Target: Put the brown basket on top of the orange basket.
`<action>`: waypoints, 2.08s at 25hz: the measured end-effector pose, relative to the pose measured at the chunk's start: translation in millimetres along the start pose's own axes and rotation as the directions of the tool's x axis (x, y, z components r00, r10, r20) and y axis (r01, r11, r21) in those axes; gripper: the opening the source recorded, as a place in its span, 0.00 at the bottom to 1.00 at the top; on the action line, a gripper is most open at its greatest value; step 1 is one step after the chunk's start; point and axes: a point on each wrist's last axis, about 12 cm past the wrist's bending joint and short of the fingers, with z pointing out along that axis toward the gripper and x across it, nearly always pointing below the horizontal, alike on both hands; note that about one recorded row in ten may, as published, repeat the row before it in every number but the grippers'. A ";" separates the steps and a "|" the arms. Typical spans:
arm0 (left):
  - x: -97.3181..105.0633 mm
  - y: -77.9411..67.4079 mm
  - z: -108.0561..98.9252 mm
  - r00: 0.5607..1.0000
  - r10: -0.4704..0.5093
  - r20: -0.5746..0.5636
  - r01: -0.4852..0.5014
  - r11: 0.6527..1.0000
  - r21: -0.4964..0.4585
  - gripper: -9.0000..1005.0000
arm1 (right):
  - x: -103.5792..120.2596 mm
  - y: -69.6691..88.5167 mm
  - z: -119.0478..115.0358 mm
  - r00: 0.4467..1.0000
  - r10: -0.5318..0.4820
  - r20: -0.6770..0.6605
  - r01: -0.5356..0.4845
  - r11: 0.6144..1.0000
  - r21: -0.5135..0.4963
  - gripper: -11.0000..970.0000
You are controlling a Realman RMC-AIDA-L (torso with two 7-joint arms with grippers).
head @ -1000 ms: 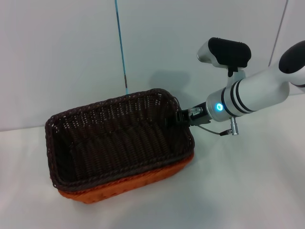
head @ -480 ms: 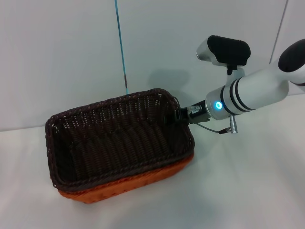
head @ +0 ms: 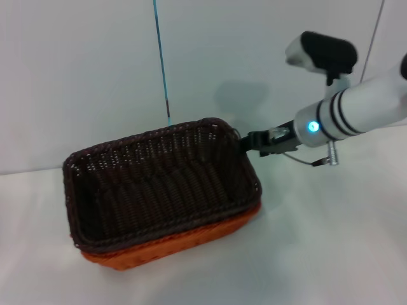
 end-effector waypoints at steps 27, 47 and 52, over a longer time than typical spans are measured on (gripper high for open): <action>-0.9 -3.1 2.1 1.000 -0.004 0.011 0.004 1.000 0.007 0.85 | 21.7 26.2 -88.3 0.914 0.039 -0.403 0.036 0.984 0.177 0.66; 12.5 -19.9 18.3 1.000 0.016 -0.005 -0.016 0.998 0.053 0.85 | -31.2 81.7 -124.8 0.806 -0.083 -0.587 0.239 0.952 0.193 0.66; 20.6 -22.5 21.9 1.000 -0.012 0.002 0.012 0.997 0.075 0.85 | -43.2 95.0 -122.8 0.797 -0.123 -0.591 0.260 0.953 0.153 0.66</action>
